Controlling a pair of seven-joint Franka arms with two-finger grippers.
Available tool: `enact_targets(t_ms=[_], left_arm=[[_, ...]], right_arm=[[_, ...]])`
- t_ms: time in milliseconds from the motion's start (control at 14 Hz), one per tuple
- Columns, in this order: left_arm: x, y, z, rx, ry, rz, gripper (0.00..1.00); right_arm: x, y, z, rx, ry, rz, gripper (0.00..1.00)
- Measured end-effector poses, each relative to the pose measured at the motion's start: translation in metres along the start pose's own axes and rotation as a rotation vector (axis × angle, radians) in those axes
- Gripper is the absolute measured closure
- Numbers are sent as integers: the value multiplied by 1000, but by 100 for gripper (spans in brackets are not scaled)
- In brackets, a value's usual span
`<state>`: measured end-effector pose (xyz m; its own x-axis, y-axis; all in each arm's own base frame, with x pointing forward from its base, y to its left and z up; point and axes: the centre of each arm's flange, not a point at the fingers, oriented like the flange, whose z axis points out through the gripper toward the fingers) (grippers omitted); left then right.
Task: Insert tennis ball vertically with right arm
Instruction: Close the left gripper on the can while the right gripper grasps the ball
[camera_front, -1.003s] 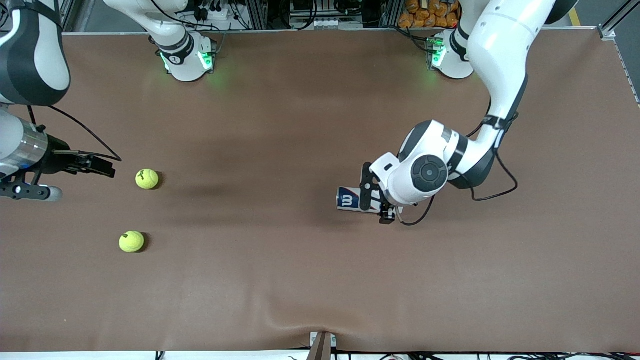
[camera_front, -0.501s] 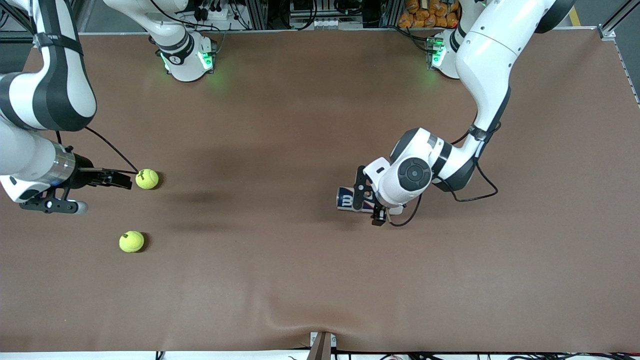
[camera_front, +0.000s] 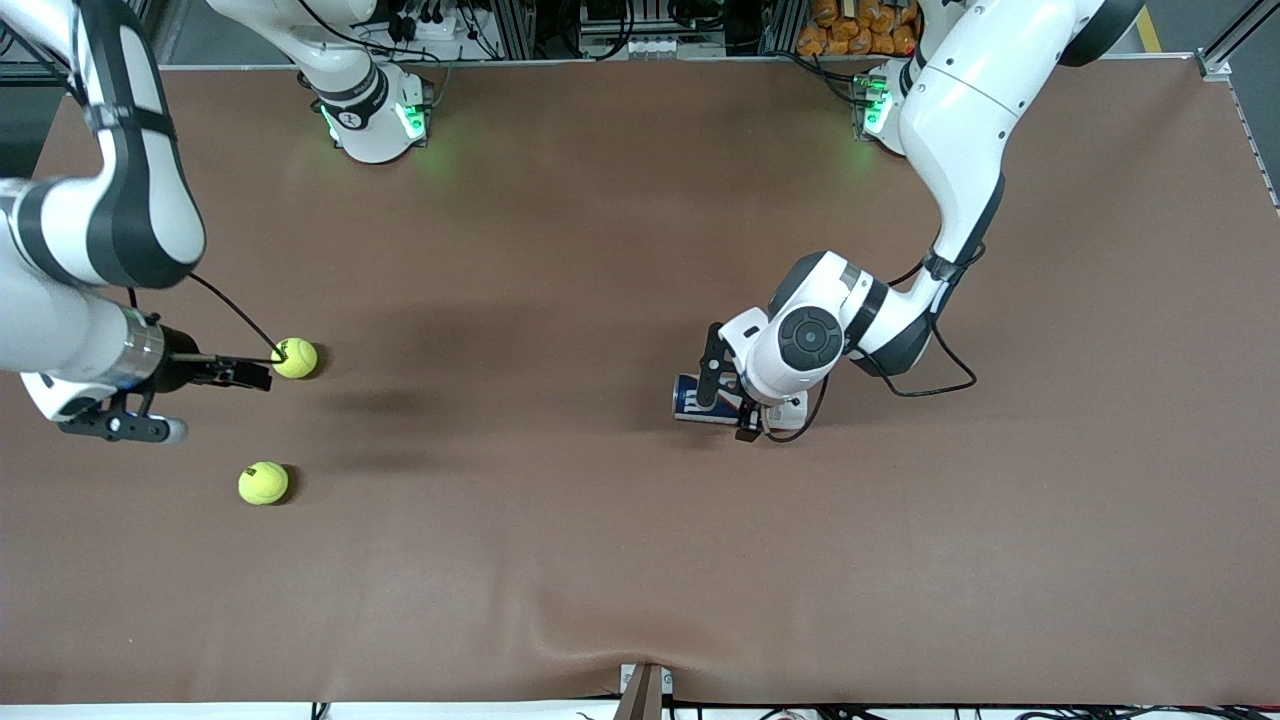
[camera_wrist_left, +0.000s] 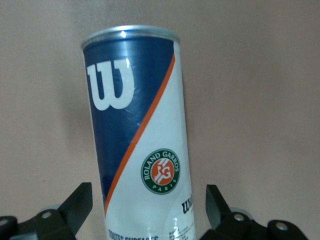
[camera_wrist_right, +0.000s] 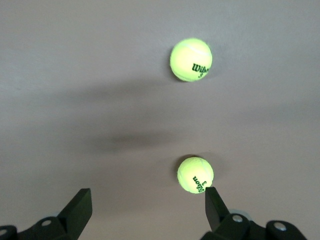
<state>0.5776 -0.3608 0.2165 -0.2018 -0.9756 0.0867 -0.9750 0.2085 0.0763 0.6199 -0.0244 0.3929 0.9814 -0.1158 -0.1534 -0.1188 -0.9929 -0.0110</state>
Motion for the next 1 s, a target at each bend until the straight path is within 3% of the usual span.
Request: enact_targets(t_ms=[143,358,645,1003], left_arm=[[-1,0,1,5,-14,12,0],[-4,-1,5,5,-21,13,0],[-8,-2,12,11,-39,25,0],[-7,-1,18,30,-37,35,0]], right_arm=[[4,11,29,2,-33,-11,0],[1,14,57,3,-33,-18,0],[-24,22,122,-1,-77,-25,0],[-35,27,140,-50,-93,-61,0]])
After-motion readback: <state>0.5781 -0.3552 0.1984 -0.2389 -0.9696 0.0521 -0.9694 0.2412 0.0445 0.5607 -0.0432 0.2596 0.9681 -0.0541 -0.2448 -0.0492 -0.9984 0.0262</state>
